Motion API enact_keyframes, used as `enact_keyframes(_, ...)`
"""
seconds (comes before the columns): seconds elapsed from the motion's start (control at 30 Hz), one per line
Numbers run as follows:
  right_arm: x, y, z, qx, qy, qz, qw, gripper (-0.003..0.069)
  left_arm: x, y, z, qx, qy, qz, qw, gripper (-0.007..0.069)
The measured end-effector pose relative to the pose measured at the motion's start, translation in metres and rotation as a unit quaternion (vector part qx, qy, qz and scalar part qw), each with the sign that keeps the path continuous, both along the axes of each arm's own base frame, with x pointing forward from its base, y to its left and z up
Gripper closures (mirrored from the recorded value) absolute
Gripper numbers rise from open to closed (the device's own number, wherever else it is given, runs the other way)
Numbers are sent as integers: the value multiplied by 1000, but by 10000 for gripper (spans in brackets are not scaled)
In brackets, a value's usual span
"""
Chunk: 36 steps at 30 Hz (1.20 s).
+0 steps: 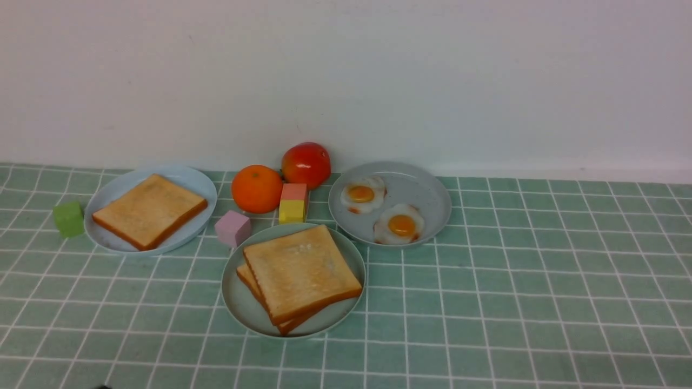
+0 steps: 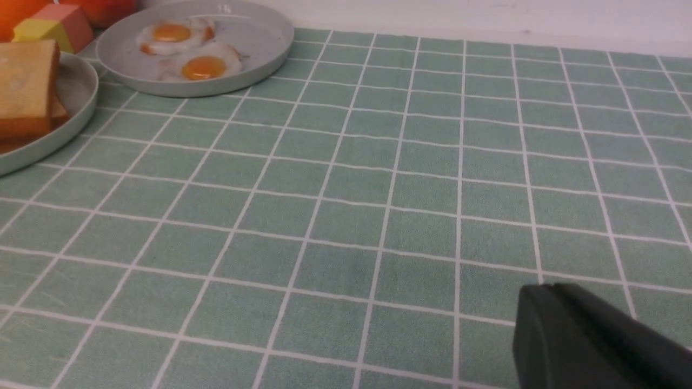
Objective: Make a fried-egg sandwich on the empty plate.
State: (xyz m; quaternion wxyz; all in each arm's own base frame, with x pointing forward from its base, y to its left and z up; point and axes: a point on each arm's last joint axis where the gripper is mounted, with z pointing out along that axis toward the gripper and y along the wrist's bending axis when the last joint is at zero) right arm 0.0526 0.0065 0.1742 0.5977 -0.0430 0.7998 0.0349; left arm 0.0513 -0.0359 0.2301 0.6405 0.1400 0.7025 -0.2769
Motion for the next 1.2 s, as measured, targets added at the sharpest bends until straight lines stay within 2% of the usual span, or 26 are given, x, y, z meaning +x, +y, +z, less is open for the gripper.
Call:
enact_keyframes(0.1,0,0,0,0,0,0,1000,669,2,7,3,-18,-26,51,998,638)
enact_keyframes(0.13,0,0,0,0,0,0,1000,669,2,13,3,-31,-34,100,994,638)
enact_keyframes(0.17,0,0,0,0,0,0,1000,669,2,13,2,-30,-34,100,994,638)
enact_keyframes(0.2,0,0,0,0,0,0,1000,669,1,19,-1,-40,-34,145,988,638)
enact_keyframes(0.27,0,0,0,0,0,0,1000,669,2,26,-14,-40,-16,213,976,638)
enact_keyframes(0.43,0,0,0,0,1,0,1000,665,3,36,-49,-23,99,302,948,638)
enact_keyframes(0.57,0,0,0,0,1,-1,1000,664,1,37,-60,-16,150,313,938,638)
enact_keyframes(1.2,0,0,0,1,1,0,1000,659,1,37,-60,-18,152,314,937,638)
